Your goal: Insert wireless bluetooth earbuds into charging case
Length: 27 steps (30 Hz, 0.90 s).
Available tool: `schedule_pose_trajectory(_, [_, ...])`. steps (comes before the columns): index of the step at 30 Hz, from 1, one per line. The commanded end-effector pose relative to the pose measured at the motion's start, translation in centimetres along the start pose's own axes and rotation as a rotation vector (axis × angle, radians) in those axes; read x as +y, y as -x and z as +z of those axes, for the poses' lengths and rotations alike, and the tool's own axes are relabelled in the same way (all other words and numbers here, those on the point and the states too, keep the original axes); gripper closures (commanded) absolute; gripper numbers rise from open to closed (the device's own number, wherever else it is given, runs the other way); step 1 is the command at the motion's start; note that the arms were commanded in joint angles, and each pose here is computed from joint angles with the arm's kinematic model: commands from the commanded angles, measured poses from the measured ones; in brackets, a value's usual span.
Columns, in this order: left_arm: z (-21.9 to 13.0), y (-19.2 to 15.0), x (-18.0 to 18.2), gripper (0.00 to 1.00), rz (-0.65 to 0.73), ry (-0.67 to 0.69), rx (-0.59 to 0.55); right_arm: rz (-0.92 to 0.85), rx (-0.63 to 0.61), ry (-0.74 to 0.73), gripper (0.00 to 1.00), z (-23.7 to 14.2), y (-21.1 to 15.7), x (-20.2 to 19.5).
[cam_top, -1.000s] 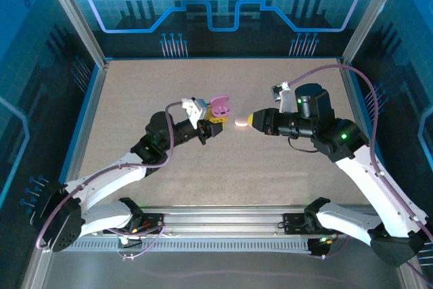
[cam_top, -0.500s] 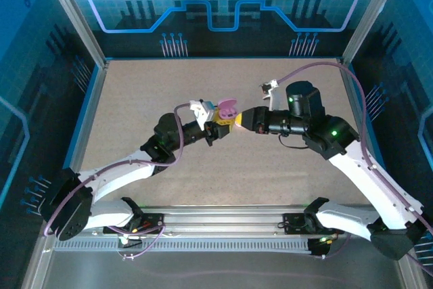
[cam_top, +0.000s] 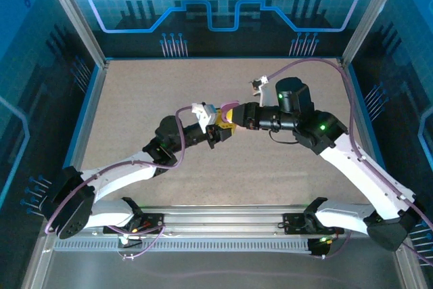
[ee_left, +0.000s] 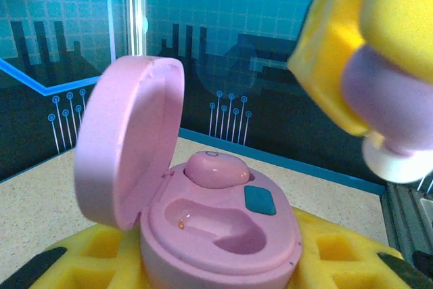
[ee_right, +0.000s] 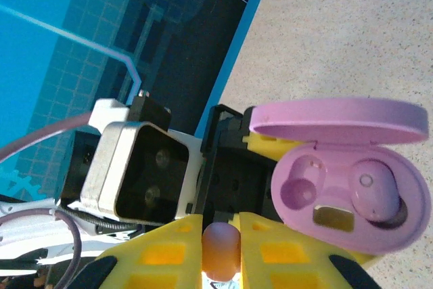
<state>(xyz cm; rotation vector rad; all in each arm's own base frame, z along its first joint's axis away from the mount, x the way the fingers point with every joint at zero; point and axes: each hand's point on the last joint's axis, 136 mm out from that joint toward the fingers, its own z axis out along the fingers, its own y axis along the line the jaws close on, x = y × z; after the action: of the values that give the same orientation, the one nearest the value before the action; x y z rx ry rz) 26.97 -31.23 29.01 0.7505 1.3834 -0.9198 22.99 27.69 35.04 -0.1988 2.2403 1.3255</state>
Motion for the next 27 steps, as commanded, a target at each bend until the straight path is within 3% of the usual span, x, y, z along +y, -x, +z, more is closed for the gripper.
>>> schedule_pose_trajectory(1, [-0.1, 0.8, -1.1, 0.71, 0.044, -0.041, -0.040, -0.007, -0.027, 0.013, 0.82, 0.2, 1.0, 1.0])
schedule_pose_trajectory(27, [-0.4, 1.9, -1.3, 0.70, 0.050, -0.037, -0.081, -0.027, 0.029, -0.174, 0.80, 2.5, 0.0, -2.1])
